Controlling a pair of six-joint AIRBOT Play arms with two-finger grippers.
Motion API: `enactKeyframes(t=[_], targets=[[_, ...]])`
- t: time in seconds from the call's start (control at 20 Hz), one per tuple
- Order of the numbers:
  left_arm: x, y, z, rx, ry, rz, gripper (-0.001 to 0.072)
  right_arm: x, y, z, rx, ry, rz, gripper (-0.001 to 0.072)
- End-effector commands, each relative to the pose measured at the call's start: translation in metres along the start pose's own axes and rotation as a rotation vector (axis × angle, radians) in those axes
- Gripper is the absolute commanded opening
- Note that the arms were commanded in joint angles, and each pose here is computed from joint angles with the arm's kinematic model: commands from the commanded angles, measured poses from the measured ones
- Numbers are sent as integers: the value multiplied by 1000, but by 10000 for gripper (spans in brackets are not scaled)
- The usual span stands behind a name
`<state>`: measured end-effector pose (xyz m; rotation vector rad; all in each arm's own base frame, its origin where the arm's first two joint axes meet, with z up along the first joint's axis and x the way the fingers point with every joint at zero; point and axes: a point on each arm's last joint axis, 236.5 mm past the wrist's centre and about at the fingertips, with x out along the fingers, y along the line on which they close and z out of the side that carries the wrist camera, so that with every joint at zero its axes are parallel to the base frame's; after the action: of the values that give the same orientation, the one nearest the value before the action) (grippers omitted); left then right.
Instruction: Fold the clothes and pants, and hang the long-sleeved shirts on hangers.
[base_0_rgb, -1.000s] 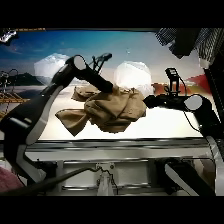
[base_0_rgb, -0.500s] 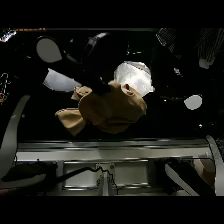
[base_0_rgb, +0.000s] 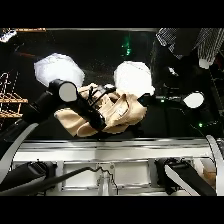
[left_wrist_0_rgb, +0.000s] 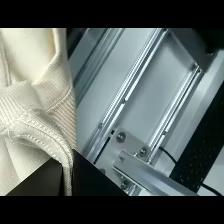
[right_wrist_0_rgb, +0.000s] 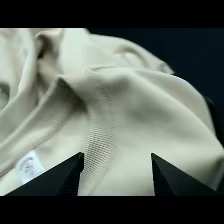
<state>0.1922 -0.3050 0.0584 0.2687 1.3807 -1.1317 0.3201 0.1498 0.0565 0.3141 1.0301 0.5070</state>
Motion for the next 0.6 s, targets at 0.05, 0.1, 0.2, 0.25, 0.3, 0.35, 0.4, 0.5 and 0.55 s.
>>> enactKeyframes(t=[0.05,0.1,0.2,0.25,0.3,0.35,0.4,0.5,0.55], targets=[[9,0,-9,-14,-3,10,15,12,21,-5,-247,28,-85,507],[7,-1,-9,-12,-12,13,15,18,20,-11,-267,49,-119,506],[1,-4,-8,-2,-30,15,15,31,22,-24,-286,93,-170,502],[-2,-6,-7,2,-39,17,15,40,26,-28,-296,103,-179,501],[-5,-7,-7,8,-47,19,15,49,30,-30,-301,105,-183,500],[-8,-9,-7,12,-56,20,15,56,31,-31,-308,108,-201,493],[-10,-10,-7,5,-63,21,15,61,26,-29,-316,110,-242,491],[-15,-16,-6,1,-81,14,15,68,12,-22,-320,114,-325,490],[-18,-19,-5,5,-91,7,15,71,5,-19,-315,125,-357,460]])
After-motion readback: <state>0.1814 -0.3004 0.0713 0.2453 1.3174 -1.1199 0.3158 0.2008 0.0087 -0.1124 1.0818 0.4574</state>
